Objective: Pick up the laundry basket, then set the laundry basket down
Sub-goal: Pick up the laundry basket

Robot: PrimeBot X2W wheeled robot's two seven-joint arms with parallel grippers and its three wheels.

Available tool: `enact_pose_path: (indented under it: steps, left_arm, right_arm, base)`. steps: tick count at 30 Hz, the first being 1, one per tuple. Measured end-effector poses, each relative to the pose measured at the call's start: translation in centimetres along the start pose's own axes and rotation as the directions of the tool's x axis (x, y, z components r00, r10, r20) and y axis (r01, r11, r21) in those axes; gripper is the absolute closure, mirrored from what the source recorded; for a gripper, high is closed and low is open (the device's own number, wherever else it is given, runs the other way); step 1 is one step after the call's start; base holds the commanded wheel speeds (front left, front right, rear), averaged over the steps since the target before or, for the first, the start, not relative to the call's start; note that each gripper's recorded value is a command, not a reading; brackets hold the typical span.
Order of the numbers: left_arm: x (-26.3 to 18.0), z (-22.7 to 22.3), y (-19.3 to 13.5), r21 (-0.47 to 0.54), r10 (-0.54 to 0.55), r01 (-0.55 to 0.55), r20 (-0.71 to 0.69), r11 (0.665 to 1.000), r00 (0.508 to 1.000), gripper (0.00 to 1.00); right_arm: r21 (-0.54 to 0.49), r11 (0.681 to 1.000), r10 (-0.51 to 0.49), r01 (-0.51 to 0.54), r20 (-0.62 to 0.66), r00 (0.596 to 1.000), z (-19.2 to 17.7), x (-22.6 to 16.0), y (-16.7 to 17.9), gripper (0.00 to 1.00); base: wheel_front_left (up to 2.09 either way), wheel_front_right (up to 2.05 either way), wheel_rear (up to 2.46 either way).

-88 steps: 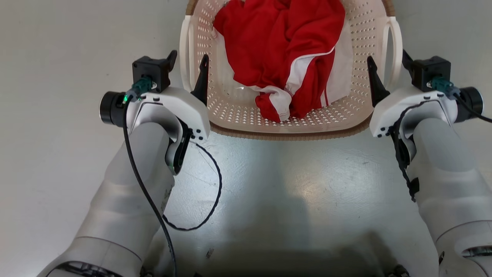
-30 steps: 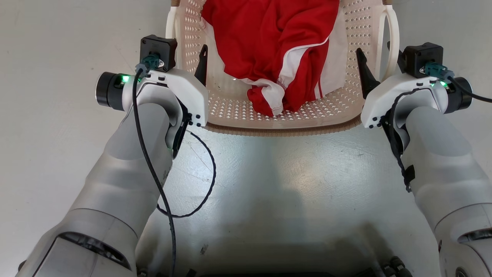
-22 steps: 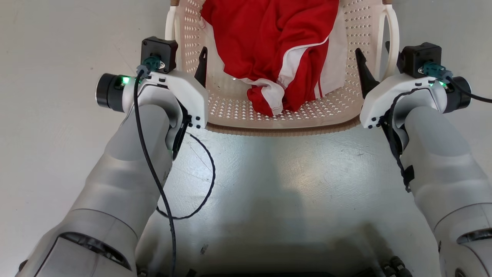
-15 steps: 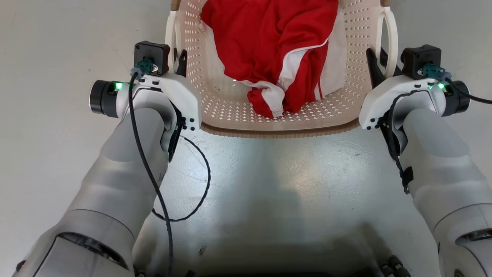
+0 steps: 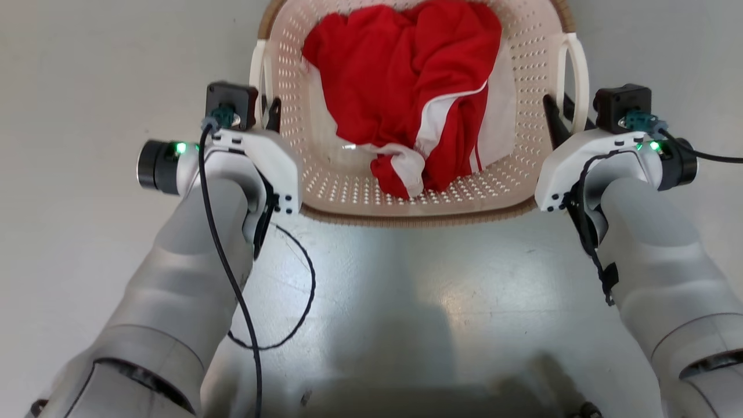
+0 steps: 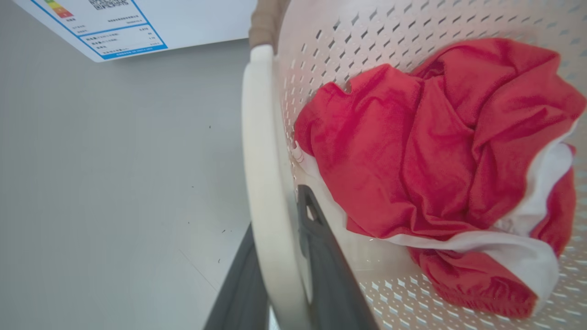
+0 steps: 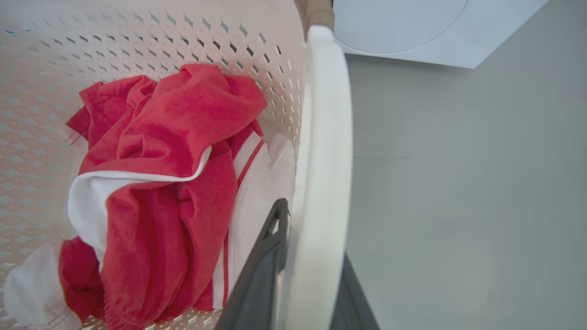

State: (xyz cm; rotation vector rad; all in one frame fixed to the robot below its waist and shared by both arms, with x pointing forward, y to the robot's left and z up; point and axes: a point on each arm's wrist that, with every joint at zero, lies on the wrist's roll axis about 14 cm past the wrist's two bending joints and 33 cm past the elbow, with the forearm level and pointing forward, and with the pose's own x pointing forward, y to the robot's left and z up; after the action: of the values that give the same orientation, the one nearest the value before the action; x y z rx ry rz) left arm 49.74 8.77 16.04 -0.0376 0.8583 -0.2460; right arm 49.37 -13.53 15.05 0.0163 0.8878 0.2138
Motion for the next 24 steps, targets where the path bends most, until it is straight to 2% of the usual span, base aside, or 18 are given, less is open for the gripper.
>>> enact_pose_path:
  steps: [7,24]
  left_arm:
    - [-3.1,-1.0,-0.5,0.000,0.006,-0.006,-0.048,1.000,0.999,1.00]
    - [-14.1,-4.4,-3.7,0.022,-0.016,0.019,-0.111,1.000,0.994,1.00]
  right_arm:
    - [0.019,1.000,0.014,-0.013,-0.038,0.999,-0.5,-3.2,0.9,1.00]
    - [0.017,0.998,0.055,-0.053,-0.109,0.993,-3.5,-14.9,4.2,1.00]
  base:
    - [0.00,0.00,0.00]
    - [0.00,0.00,0.00]
